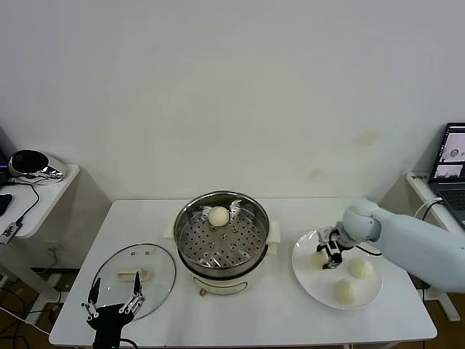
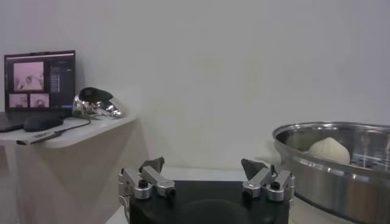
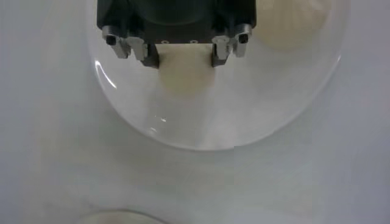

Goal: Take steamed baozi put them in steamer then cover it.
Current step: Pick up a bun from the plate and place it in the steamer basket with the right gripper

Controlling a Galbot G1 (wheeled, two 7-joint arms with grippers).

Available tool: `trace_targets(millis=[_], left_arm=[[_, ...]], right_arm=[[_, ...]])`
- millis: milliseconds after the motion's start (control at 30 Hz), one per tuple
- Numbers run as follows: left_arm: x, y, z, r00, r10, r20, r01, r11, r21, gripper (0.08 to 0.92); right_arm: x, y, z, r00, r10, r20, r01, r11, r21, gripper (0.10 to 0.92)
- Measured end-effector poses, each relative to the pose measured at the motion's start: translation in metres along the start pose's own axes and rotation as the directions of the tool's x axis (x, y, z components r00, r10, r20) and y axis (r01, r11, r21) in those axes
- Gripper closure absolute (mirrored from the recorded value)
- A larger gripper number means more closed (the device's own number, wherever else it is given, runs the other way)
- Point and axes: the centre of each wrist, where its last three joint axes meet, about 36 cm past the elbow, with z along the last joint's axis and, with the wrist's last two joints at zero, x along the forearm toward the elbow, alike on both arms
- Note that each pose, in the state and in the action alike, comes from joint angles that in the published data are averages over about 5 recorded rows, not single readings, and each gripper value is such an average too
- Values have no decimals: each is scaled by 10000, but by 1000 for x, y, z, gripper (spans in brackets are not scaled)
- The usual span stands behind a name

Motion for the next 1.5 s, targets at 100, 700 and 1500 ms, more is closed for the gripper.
trace_targets(millis=[100,700,1500], left_arm=[[0,-1,-2,10000,48,37,-48,10000,2,177],[-9,-3,-9,9993,181,317,-186,9997,157,177],[-14,-3,-9,9990,-82,432,68,9995,322,177]], right_arm=[[25,-9,-2,9998,197,81,-197,9998,3,477],[191,-85,-140,9742,1601,1592,-1735,9820,744,454],[90,-120,-339,9863,225,1634,-425,9918,1203,454]])
